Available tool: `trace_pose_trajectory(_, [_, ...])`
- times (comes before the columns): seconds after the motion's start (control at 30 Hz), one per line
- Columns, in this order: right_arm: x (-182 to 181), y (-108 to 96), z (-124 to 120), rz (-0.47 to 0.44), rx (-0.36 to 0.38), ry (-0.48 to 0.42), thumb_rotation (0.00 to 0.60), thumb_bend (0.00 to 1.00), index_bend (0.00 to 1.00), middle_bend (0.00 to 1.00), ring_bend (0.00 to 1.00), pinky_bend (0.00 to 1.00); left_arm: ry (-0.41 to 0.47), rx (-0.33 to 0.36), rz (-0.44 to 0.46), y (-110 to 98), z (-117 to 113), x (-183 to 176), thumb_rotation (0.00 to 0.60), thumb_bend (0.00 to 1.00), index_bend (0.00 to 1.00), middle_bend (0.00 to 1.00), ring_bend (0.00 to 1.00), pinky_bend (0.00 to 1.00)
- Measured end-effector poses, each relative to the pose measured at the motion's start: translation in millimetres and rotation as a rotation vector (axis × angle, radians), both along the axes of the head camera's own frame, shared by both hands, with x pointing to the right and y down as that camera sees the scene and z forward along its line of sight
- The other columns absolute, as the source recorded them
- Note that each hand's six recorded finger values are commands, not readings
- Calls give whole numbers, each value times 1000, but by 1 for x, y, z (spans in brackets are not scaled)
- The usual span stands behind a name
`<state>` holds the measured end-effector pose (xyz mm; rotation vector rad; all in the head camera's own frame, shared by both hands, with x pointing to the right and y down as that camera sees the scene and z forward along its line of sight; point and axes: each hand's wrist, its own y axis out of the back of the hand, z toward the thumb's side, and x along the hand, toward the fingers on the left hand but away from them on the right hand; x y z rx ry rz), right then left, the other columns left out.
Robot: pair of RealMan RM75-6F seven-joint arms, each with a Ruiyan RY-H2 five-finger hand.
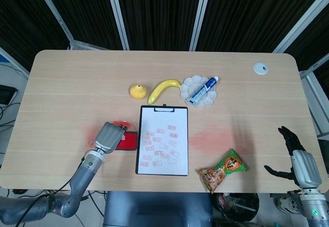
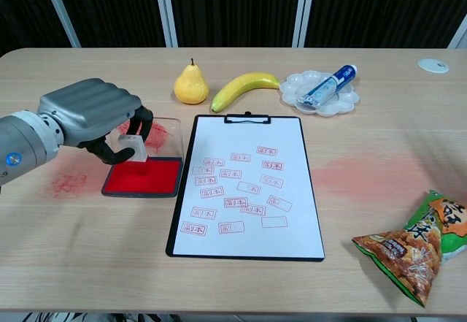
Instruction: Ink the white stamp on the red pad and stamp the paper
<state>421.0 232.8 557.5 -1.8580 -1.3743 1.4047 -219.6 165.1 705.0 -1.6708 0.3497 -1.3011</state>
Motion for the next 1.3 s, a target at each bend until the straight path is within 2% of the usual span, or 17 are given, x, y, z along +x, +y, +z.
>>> trace_pose_trajectory(0.6, [1,-1,0,5,-1,-1,600,125,21,0,0,219,-59,-14,38,10,20,7,600,568,747,788,889,1000])
trace_pose_trajectory(1.3, [1,0,0,7,-2,-3,600,124,21,0,0,219,-63,-17,38,9,19,7,600,568,747,788,889,1000])
